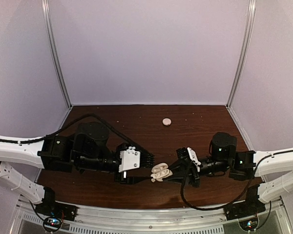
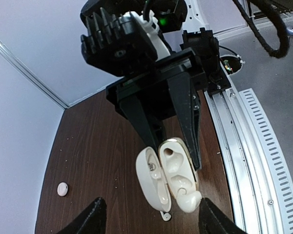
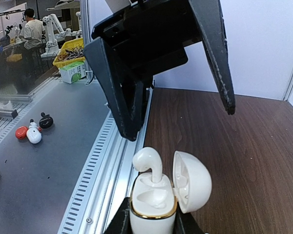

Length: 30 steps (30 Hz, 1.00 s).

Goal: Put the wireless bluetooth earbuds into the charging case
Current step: Adjust the left earbud in the left side groove of the charging case.

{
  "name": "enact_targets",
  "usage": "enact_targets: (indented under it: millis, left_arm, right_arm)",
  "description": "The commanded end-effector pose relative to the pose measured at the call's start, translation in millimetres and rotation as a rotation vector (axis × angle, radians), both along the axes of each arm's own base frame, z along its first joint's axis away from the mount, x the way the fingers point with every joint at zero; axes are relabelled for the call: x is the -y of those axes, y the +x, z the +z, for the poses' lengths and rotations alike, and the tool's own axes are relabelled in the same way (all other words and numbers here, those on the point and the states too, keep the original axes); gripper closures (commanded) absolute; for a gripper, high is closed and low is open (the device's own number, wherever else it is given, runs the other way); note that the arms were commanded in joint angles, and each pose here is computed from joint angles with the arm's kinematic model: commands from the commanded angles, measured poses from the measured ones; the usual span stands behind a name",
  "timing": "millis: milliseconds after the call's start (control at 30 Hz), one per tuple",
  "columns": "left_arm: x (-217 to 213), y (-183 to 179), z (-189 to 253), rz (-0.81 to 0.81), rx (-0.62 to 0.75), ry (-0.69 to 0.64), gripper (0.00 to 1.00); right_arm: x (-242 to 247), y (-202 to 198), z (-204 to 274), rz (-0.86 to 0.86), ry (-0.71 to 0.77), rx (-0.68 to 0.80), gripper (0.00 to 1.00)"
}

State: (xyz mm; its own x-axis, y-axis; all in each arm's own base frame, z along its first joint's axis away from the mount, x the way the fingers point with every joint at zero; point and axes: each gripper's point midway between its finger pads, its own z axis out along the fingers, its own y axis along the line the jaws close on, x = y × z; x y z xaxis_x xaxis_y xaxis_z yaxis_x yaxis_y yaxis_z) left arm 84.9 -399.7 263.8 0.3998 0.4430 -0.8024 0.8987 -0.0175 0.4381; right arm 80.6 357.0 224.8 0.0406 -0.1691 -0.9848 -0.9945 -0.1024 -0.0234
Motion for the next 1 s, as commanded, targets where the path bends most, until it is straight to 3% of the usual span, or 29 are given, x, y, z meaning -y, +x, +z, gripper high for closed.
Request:
enact_targets:
  millis: [0,967]
  left_arm:
    - [8,-4,20,-0.031,-0.013,-0.065,0.35]
    - [18,9,7,0.016,0.002,-0.043,0.40]
  right_arm:
    - [-6,1,19,0.003,0.043,0.034,1.00]
    - [-13,-10,19,0.035,0.037,0.041,1.00]
